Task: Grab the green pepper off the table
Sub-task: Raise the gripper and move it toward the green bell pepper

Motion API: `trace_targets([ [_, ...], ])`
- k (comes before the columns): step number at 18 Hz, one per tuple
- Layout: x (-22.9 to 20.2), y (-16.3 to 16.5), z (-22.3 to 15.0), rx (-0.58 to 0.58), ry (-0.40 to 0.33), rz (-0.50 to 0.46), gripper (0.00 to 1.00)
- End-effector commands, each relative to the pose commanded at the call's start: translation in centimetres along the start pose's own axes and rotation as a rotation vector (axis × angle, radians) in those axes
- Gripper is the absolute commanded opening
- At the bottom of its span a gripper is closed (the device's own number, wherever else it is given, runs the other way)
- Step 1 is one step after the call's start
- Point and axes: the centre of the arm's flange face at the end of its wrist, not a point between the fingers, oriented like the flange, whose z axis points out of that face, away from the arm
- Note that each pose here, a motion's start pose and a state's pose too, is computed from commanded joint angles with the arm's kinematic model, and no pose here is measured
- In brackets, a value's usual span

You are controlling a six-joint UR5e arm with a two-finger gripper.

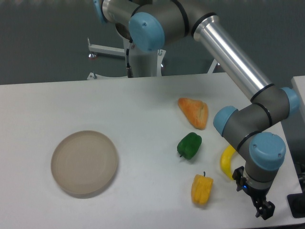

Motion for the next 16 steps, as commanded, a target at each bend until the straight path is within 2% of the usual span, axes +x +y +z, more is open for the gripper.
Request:
trace_targets([
  [6,0.3,-0.1,-1.3,0.004,-0.002,-0.005,1.0],
  [8,0.8,-0.1,-2.1,0.009,0.007,-0.089,1.0],
  [11,1.9,-0.2,-3.7,0.0,0.026,-0.135,1.0],
  [16,5.3,3.1,-6.9,0.062,0.103,-0.238,1.0],
])
